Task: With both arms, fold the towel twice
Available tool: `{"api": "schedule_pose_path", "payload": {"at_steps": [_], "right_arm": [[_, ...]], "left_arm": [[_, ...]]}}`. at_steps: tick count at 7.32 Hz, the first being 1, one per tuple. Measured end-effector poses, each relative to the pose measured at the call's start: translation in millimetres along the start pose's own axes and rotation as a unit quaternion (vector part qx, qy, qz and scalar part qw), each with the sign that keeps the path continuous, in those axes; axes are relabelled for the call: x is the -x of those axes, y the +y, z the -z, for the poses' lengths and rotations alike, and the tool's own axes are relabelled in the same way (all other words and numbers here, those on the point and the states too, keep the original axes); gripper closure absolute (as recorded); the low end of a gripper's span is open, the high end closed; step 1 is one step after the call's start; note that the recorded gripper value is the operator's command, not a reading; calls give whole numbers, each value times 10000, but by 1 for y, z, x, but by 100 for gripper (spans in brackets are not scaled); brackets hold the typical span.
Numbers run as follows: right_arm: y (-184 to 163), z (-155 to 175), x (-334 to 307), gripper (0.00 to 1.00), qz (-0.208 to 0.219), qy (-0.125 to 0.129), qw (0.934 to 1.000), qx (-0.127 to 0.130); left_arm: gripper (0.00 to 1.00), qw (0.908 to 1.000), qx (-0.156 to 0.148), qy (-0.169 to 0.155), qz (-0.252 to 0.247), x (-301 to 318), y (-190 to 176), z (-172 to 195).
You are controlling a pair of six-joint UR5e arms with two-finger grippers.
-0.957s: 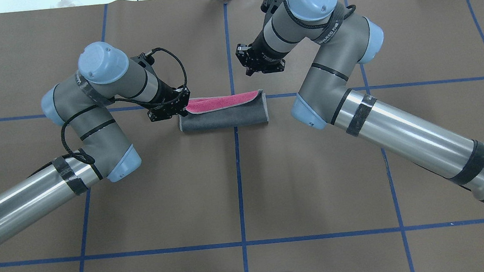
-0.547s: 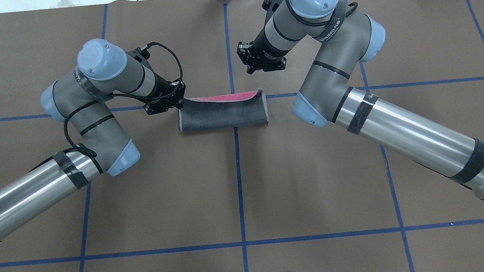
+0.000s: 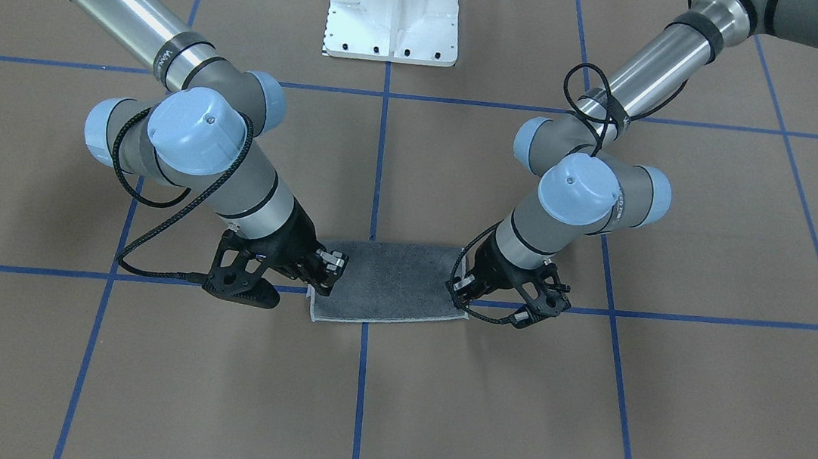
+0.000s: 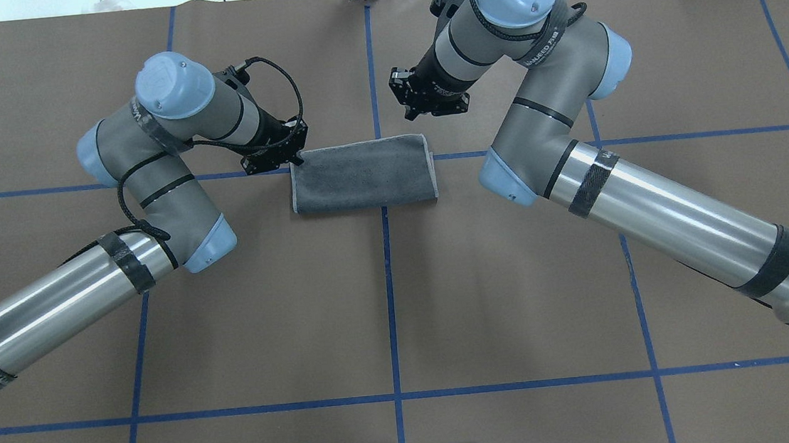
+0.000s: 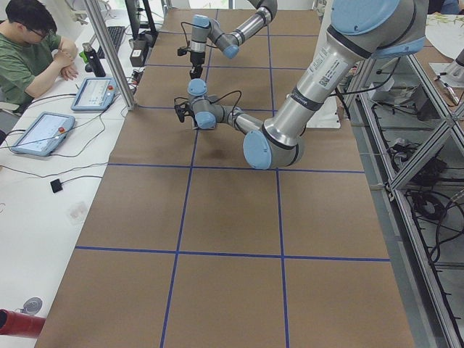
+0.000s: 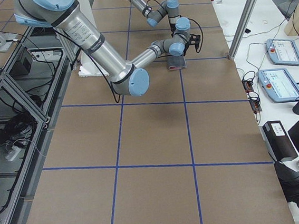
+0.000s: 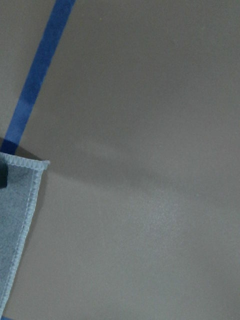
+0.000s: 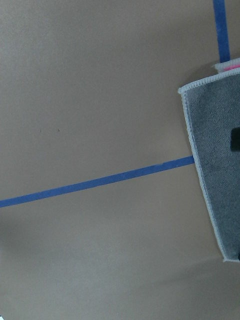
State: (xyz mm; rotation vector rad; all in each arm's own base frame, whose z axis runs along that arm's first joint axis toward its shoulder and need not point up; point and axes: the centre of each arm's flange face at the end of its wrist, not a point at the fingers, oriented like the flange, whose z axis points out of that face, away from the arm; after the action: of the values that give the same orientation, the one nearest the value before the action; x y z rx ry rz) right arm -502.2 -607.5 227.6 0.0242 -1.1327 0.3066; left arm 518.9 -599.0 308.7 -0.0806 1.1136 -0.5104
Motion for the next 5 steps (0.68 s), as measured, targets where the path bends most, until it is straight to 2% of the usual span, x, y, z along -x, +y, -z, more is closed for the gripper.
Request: {"api": "schedule_pose_path", "payload": {"at_steps": [1,2,3,5], "right_arm": [[1,1,-2,100,9,-9,10000,-1],[3,3,-9,53,15,-23,10000,0],[6,6,-18,5,14,-33,10000,9],[10,10,-31,1,21,-44,10000,26]], "left_arm": [[21,10000,-52,74,28,-7,-12,12],[1,9999,-66,148,38,-14,-23,25],[0,9998,-33,205,-2,-17,-29,35],[1,9992,196,340,-122,-26,-20,54]]}}
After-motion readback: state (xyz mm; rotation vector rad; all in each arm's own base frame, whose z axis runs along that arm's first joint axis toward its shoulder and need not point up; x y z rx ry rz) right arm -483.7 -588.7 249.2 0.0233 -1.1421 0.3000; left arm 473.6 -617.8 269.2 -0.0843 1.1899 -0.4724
